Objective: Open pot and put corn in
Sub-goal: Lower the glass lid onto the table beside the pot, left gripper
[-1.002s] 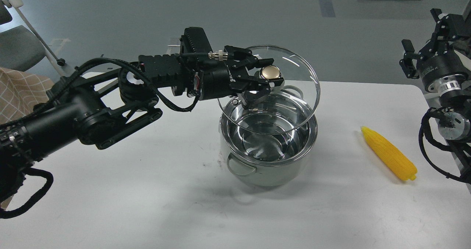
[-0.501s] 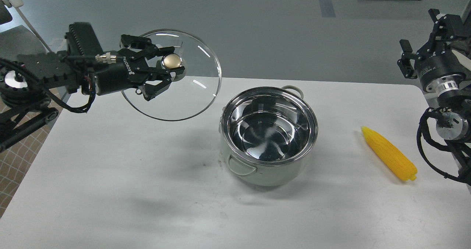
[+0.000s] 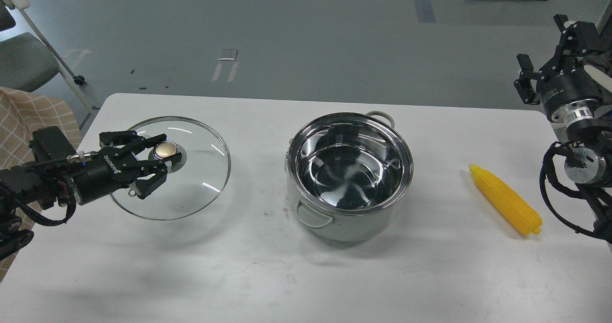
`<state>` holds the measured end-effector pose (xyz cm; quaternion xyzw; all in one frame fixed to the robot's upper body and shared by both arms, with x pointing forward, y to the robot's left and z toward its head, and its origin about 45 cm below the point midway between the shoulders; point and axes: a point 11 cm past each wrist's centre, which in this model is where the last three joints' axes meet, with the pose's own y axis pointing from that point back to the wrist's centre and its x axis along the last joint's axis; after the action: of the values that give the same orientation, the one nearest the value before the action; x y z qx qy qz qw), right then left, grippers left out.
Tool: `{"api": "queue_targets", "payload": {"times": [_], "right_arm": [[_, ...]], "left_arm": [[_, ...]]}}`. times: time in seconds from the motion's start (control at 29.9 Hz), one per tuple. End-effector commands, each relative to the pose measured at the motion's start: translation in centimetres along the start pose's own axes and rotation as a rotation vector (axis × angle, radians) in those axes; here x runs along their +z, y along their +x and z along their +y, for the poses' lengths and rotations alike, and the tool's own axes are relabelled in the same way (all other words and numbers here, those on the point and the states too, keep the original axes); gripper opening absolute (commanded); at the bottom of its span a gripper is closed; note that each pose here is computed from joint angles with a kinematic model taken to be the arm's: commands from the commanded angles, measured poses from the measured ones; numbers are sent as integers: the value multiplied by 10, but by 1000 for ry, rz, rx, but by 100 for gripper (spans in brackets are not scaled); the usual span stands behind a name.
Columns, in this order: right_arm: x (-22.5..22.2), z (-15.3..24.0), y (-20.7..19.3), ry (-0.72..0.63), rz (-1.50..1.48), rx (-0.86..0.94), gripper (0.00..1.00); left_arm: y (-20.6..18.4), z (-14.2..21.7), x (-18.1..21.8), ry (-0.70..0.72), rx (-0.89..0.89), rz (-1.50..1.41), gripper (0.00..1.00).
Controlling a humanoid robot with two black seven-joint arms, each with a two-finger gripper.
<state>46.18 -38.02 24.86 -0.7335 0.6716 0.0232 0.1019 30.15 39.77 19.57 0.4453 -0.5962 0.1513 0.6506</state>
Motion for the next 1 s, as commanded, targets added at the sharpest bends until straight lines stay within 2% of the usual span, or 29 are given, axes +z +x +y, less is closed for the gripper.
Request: {"api": "queue_targets", "payload": {"times": [0.0, 0.47, 0.77, 0.97], "right_arm": [[2, 1, 0, -4, -1, 1, 100], [3, 2, 1, -7, -1, 2, 100], [7, 5, 1, -15, -3, 4, 100], [8, 6, 1, -16, -5, 1, 100]], "left_arm": [[-17, 2, -1, 40, 11, 93, 30], [-65, -3, 5, 123, 41, 173, 30], [-79, 5, 4, 143, 13, 175, 30], [-91, 9, 9, 148, -8, 194, 34]]}}
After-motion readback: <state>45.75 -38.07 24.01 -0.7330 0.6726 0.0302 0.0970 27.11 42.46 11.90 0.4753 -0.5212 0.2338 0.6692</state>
